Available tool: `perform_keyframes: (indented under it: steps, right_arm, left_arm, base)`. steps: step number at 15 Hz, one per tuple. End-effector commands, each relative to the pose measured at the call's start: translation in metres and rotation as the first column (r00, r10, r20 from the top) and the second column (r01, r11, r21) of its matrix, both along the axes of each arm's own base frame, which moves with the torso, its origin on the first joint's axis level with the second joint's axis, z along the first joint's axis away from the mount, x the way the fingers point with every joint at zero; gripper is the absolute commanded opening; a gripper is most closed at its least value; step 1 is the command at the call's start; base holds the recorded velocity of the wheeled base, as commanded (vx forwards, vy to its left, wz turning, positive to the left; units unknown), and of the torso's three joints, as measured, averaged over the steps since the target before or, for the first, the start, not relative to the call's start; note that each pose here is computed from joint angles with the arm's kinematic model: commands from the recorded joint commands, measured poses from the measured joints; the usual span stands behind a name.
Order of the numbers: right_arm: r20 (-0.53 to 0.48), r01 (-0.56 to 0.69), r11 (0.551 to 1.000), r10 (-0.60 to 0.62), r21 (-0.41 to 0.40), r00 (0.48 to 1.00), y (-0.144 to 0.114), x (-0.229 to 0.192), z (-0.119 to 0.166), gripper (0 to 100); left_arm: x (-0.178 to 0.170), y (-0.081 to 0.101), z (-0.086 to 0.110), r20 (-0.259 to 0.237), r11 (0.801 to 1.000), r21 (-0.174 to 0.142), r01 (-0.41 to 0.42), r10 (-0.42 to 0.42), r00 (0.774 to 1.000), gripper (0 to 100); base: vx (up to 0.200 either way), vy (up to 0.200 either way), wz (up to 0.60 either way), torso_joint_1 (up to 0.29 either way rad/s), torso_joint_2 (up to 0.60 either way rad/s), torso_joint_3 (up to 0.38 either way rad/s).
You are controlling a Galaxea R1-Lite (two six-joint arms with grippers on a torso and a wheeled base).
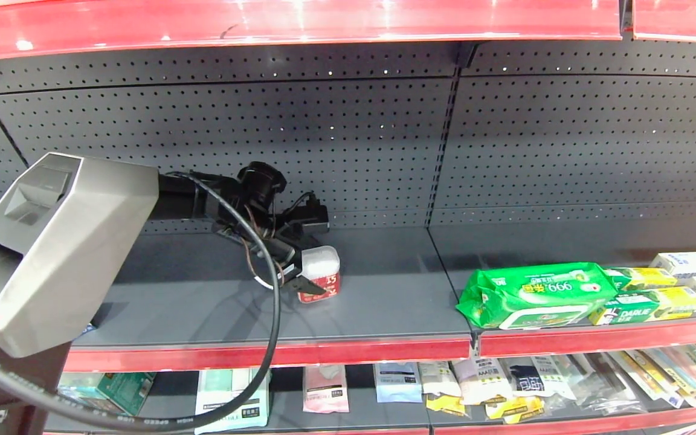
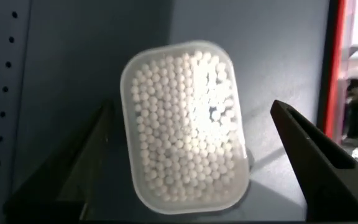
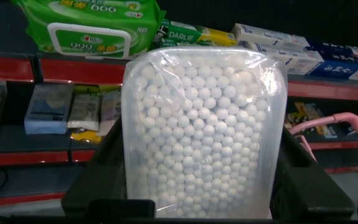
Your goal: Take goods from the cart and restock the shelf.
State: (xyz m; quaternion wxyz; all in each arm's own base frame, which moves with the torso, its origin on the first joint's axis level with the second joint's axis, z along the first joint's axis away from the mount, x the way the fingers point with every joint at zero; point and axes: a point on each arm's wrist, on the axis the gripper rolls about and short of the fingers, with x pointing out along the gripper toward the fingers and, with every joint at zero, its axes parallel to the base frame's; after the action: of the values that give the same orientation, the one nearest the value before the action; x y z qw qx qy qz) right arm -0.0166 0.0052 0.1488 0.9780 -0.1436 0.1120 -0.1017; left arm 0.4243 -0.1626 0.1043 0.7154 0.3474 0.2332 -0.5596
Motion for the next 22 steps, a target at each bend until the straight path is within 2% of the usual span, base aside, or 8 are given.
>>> perform_keyframes:
  steps: [1,2,4,8,11,13,15,22]
  right_arm:
    - [-0.005,0.001,1.0,-0.001,0.001,1.0,0.0,0.0,-0.002,0]
    - [-0.002,0.0,1.0,0.0,0.0,1.0,0.0,0.0,-0.002,0]
    - [-0.004,0.0,1.0,0.0,0.0,1.0,0.0,0.0,-0.003,0]
    - [-0.008,-0.004,1.0,0.004,-0.015,1.0,0.0,0.0,-0.004,0]
    - [-0.012,-0.002,1.0,0.002,-0.014,1.0,0.0,0.0,-0.005,0]
    - [-0.015,-0.002,1.0,0.002,-0.014,1.0,0.0,0.0,-0.006,0]
    - [-0.015,-0.004,1.0,0.004,-0.014,1.0,0.0,0.0,-0.006,0]
    - [-0.019,-0.002,1.0,0.002,-0.012,1.0,0.0,0.0,-0.007,0]
  left_arm:
    - [0.002,-0.001,-0.003,0.003,1.0,0.009,0.004,-0.004,1.0,100]
    - [0.003,0.0,-0.004,0.002,1.0,0.013,0.002,-0.002,1.0,100]
    - [0.005,0.001,-0.007,0.01,0.999,0.04,-0.019,0.019,1.0,100]
    - [0.014,-0.001,-0.008,0.032,0.999,0.032,-0.021,0.02,0.999,100]
    - [0.011,-0.001,-0.008,-0.001,0.999,0.042,-0.028,0.028,1.0,100]
    - [0.013,-0.001,-0.004,0.005,0.999,0.035,-0.038,0.038,0.999,100]
    - [0.012,-0.003,-0.003,-0.01,0.998,0.028,-0.063,0.063,0.998,100]
    - [0.011,-0.007,-0.003,-0.024,0.995,0.032,-0.094,0.094,0.995,100]
  base:
    - [0.0,0.0,0.0,0.0,0.0,0.0]
    - [0.0,0.0,0.0,0.0,0.0,0.0]
    - [0.0,0.0,0.0,0.0,0.0,0.0]
    - [0.0,0.0,0.0,0.0,0.0,0.0]
    - [0.0,0.0,0.0,0.0,0.0,0.0]
    - [0.0,0.0,0.0,0.0,0.0,0.0]
    - [0.0,0.0,0.0,0.0,0.0,0.0]
    - [0.0,0.0,0.0,0.0,0.0,0.0]
